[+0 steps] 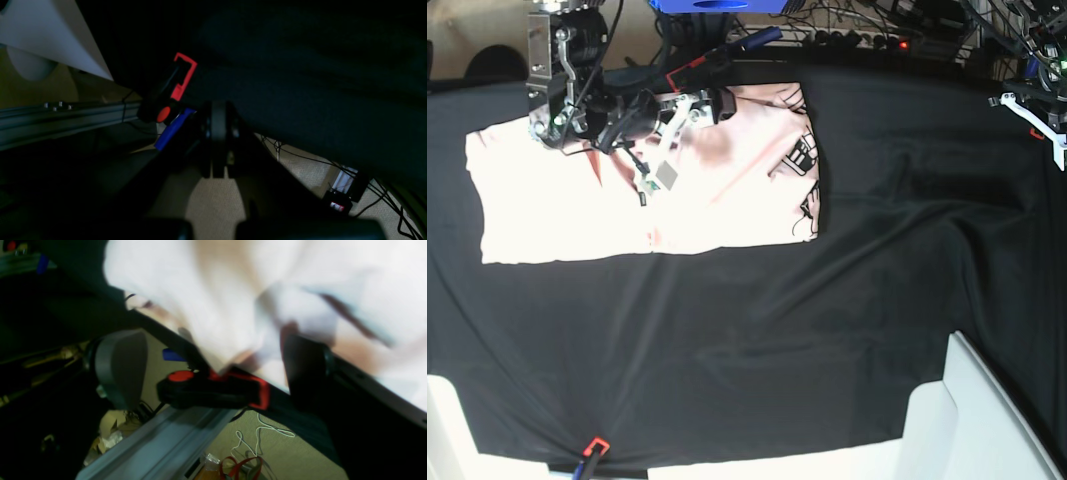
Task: Fold the T-shirt properly
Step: 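Grasp the folded layer with the right gripper and drag it toward the shirt end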
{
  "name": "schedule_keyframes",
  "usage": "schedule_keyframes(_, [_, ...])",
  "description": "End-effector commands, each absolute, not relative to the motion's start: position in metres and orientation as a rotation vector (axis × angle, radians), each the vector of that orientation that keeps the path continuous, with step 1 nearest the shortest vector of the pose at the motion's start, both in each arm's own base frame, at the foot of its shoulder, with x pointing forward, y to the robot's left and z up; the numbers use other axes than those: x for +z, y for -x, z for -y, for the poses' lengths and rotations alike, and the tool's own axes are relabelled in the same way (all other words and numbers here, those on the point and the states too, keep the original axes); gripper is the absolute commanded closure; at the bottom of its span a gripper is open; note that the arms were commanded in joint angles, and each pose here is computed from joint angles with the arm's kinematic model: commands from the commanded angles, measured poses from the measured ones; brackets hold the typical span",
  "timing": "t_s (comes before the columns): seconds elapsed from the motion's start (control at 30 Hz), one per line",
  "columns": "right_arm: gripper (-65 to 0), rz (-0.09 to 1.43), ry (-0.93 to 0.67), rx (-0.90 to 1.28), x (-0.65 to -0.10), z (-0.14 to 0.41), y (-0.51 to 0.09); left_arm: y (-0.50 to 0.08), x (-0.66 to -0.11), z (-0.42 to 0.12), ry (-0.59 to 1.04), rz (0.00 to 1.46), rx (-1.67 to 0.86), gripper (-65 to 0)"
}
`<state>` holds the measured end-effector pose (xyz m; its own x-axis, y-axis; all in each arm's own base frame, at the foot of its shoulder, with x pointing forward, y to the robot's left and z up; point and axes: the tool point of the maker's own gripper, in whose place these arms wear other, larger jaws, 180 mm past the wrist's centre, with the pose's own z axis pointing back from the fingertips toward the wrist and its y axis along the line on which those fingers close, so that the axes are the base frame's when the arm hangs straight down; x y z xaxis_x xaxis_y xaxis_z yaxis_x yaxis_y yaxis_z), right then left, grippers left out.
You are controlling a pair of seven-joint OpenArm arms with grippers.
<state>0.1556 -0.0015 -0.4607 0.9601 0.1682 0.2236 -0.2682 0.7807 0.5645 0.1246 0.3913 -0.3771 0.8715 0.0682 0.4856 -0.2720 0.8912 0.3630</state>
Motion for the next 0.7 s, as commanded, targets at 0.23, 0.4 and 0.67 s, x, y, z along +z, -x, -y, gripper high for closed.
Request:
schedule_keyframes(0.23, [-58.9, 0.208, -0.647, 0.256, -0.452, -0.002, -0.170, -0.129, -0.365, -0.399, -0.472, 0.510, 0.178, 0.0])
schedule_keyframes(0.4, [-58.8, 0.159, -0.705, 0.225, -0.461, -0.009, -0.164, -0.129, -0.365, -0.399, -0.472, 0.512, 0.178, 0.0])
schedule_keyframes(0.67, [-33.5, 0.109, -0.800, 0.155, -0.471, -0.005, -0.164, -0.129, -0.365, -0.399, -0.472, 0.510, 0.178, 0.0])
